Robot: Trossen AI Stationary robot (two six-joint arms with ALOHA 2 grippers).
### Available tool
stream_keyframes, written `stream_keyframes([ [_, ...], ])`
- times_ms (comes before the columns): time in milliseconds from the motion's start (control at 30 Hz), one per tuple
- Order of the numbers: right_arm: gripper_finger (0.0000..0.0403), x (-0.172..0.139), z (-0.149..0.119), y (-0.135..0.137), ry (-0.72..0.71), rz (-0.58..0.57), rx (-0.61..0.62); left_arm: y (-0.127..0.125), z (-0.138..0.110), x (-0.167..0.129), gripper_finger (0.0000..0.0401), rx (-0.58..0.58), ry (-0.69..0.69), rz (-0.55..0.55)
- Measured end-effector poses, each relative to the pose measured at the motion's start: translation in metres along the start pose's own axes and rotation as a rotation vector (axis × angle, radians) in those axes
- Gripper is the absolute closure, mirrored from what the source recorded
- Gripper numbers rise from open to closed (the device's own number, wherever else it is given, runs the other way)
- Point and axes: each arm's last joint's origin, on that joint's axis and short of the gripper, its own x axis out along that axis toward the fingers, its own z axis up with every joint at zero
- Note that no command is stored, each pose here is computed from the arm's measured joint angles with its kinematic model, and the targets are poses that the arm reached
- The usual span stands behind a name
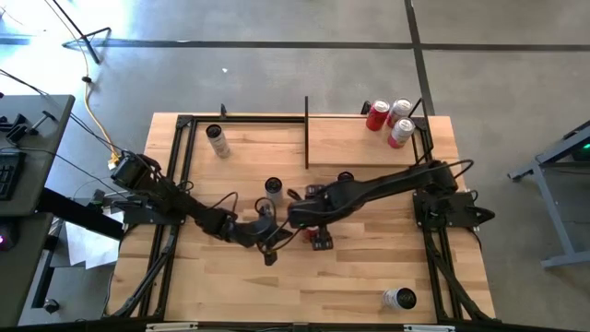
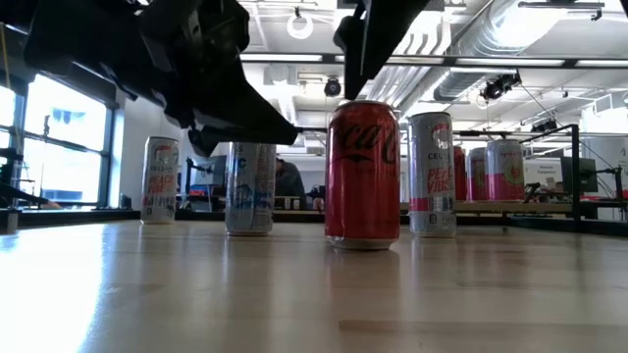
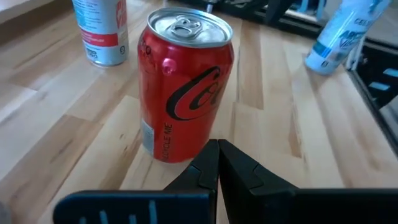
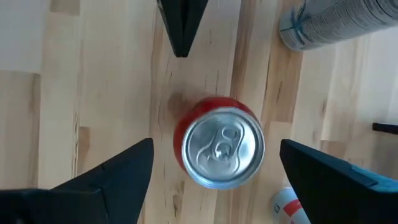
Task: Place canned beverage on shelf
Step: Put the red soda can on the shelf aligned with the other red soda can
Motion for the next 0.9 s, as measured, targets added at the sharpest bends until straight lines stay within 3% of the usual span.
stream_keyframes([
  [600, 0.0068, 0.016, 0.006, -0.012, 0.029, 0.069, 0.035, 0.002, -0.003, -0.002, 0.0401, -0.017, -0.008, -0.024],
  [900, 0.0068, 0.044, -0.004, -0.01, 0.062, 0.073, 0.025, 0.002, -0.003, -0.002, 0.0401, -0.016, -0.008, -0.024],
])
